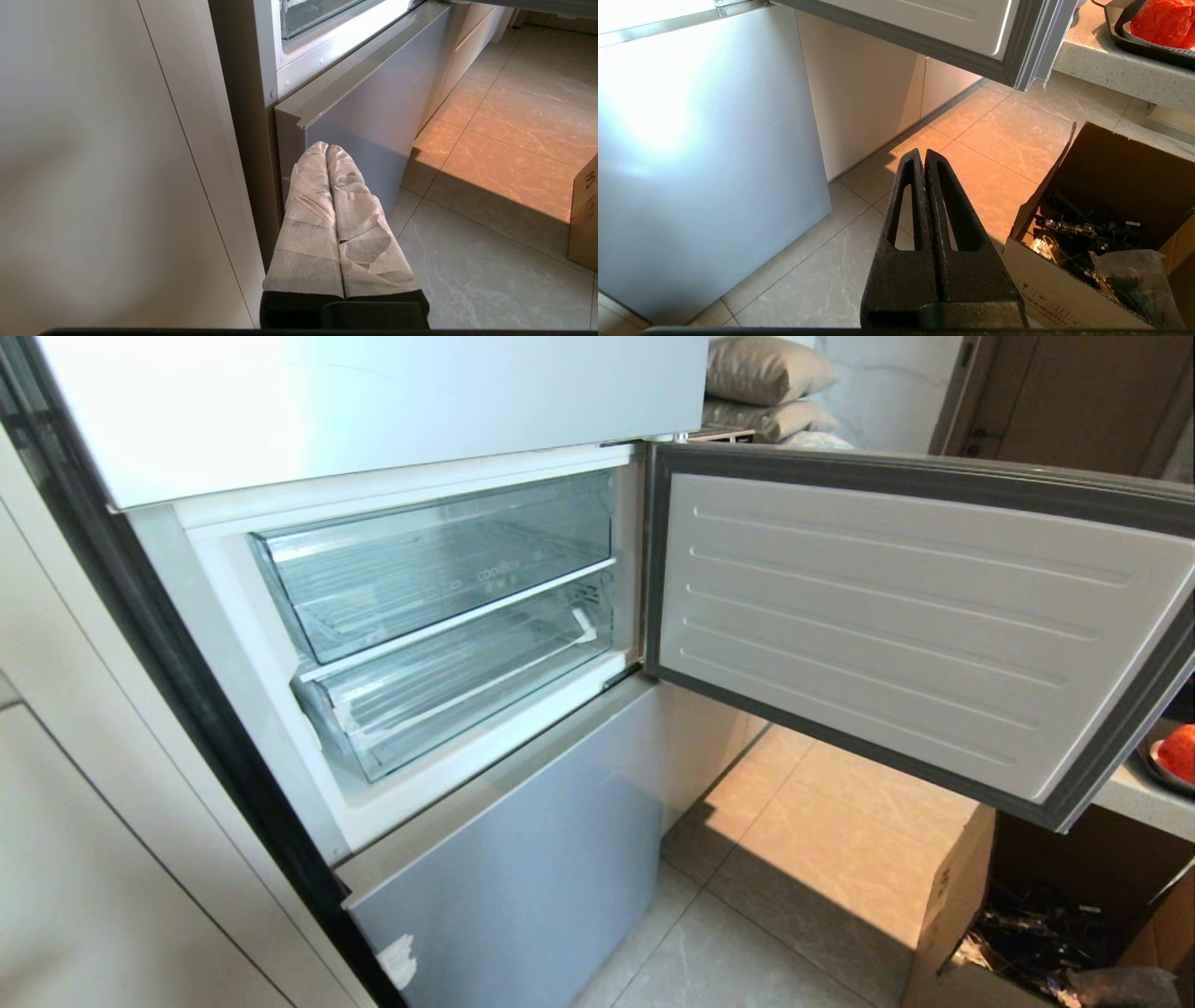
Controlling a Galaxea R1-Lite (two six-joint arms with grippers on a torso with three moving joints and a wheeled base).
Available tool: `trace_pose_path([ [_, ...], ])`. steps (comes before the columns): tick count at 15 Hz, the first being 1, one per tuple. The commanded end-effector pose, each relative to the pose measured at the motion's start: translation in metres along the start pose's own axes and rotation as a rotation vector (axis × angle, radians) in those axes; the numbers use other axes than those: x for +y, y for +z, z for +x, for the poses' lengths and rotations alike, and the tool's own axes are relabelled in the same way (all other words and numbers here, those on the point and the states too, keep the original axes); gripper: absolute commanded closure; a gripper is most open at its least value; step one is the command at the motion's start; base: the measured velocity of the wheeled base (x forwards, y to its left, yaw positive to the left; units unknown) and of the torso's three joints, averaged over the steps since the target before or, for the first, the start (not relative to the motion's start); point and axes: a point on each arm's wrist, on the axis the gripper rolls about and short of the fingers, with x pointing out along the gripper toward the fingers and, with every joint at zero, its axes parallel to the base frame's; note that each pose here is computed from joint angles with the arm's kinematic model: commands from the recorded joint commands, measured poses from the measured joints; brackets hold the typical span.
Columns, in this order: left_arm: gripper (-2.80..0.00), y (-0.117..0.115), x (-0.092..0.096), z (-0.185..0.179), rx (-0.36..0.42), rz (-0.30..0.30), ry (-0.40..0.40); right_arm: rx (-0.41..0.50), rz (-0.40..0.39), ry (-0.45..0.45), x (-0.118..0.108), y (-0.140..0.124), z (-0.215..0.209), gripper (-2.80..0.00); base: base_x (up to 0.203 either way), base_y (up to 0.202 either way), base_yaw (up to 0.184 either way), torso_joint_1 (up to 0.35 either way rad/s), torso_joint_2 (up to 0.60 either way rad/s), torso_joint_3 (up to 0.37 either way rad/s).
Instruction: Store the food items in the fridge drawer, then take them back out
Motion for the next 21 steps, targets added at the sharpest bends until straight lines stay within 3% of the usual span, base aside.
trace_pose_path([
  [1,0.0,0.0,0.0,0.0,0.001,-0.001,0.002,0.001,-0.005,0.001,0.0,0.0,0.0,0.0,0.0,0.0,0.0,0.0,0.0,0.0],
  [6,0.0,0.0,0.0,0.0,0.0,-0.001,0.0,-0.013,-0.013,-0.007,0.0,0.004,-0.001,0.0,0.0,0.0,0.0,0.0,0.0,0.0],
  [8,0.0,0.0,0.0,0.0,0.001,-0.008,0.0,-0.086,0.021,-0.06,-0.002,0.032,-0.009,0.0,0.0,0.0,0.0,0.0,0.0,0.0],
  [11,0.0,0.0,0.0,0.0,-0.001,-0.008,0.001,-0.052,0.208,-0.13,-0.002,0.088,0.004,0.0,0.0,0.0,0.0,0.0,0.0,0.0],
  [13,0.0,0.0,0.0,0.0,0.001,-0.008,0.0,0.024,0.359,-0.258,-0.007,0.125,0.045,0.0,0.0,0.0,0.0,0.0,0.0,0.0],
  [15,0.0,0.0,0.0,0.0,-0.001,-0.008,0.0,-0.027,0.46,-0.448,-0.027,0.146,0.078,0.0,0.0,0.0,0.0,0.0,0.0,0.0],
  [18,0.0,0.0,0.0,0.0,0.0,-0.008,0.002,-0.199,0.559,-0.721,-0.083,0.165,0.092,0.0,0.0,0.0,0.0,0.0,0.0,0.0],
  [19,0.0,0.0,0.0,0.0,0.001,-0.008,0.0,-0.231,0.586,-0.762,-0.106,0.168,0.095,0.0,0.0,0.0,0.0,0.0,0.0,0.0],
  [21,0.0,0.0,0.0,0.0,0.001,-0.008,0.0,-0.285,0.599,-0.744,-0.14,0.174,0.105,0.0,0.0,0.0,0.0,0.0,0.0,0.0],
])
